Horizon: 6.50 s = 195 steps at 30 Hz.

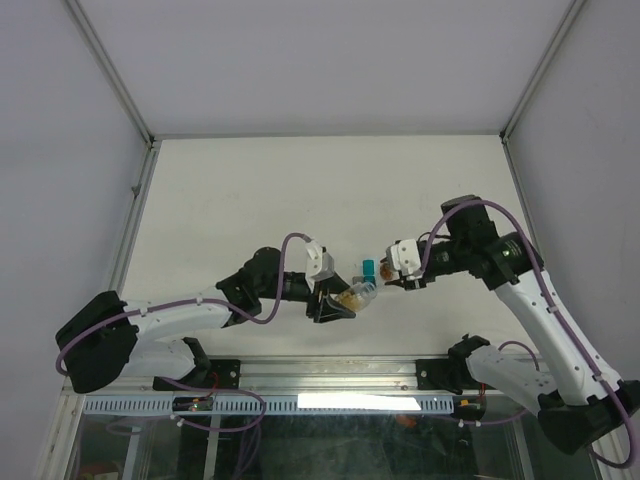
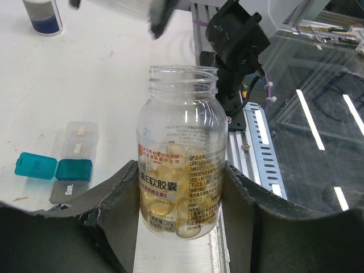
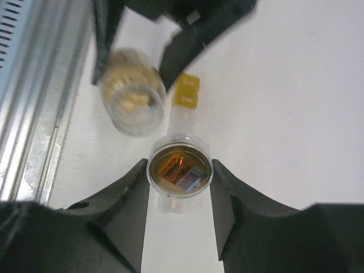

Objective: Sort the pills into containers

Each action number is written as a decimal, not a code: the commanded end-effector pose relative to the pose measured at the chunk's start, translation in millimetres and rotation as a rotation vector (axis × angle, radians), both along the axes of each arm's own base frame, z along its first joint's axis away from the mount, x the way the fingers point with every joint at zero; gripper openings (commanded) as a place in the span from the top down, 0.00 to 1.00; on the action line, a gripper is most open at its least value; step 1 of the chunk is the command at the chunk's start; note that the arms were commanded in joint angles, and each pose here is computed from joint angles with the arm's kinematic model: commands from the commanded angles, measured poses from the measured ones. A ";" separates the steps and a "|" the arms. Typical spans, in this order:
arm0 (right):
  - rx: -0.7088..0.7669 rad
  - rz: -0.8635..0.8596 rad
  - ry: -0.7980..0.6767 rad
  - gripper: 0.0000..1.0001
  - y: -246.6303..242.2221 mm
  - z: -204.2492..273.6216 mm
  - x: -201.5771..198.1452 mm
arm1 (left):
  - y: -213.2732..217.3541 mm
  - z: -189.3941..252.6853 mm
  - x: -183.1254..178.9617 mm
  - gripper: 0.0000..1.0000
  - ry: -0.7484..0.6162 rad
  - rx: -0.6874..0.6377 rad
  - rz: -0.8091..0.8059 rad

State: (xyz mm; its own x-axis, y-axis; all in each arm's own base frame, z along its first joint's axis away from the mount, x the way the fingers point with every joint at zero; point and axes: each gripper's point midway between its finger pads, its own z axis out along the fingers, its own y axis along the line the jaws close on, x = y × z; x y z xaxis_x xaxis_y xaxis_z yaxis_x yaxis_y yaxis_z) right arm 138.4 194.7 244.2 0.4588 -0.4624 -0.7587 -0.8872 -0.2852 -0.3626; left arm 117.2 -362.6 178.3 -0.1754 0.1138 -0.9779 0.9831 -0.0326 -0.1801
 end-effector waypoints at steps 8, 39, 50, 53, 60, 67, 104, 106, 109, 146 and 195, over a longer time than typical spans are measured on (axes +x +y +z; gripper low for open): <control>0.038 -1.252 0.372 0.79 -114.5 -104.4 140.8 | 19.8 29.8 0.4 1.00 -0.012 -0.108 0.101; 0.024 -1.209 0.522 0.18 -148.1 -111.1 154.3 | 12.3 71.1 -8.4 1.00 -0.026 -0.177 0.047; 0.423 -0.078 -0.070 0.02 -25.3 32.7 -14.3 | 1.0 69.4 -25.4 1.00 -0.103 -0.167 -0.120; 0.404 0.030 -0.088 0.03 -13.1 33.3 -26.0 | 0.0 65.6 -31.6 1.00 -0.113 -0.143 -0.179; 0.400 0.191 -0.089 0.05 2.2 27.8 -44.4 | -6.8 59.0 -37.8 1.00 -0.098 -0.113 -0.269; 0.404 0.249 -0.049 0.08 13.0 17.5 -45.6 | -21.6 59.1 -29.1 1.00 -0.082 -0.103 -0.276; 0.332 0.264 0.007 0.54 26.4 -2.7 -49.7 | -29.9 66.6 -25.2 0.85 -0.046 -0.145 -0.263; 0.336 0.257 0.012 0.61 27.2 -0.1 -48.6 | -29.5 64.4 -26.0 0.66 -0.036 -0.142 -0.265; 0.344 0.248 0.029 0.71 28.0 5.5 -48.5 | -28.9 62.2 -27.6 0.44 -0.029 -0.144 -0.269; 0.338 0.211 0.037 0.51 27.2 5.0 -42.8 | -33.4 55.1 -35.5 0.79 0.034 -0.145 -0.322; 0.386 -0.880 0.356 0.08 -80.0 -6.4 118.9 | 37.1 33.3 31.2 0.99 0.011 -0.051 0.245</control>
State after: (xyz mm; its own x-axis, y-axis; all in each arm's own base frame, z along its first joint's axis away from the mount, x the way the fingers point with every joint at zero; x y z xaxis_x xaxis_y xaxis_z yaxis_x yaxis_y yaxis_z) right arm 260.3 114.2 243.1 -0.2196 -0.1590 -0.9626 -0.7590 0.6477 0.0662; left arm 132.2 -325.9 237.9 -0.1947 -0.0980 -0.9760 0.9731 0.1057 -0.2047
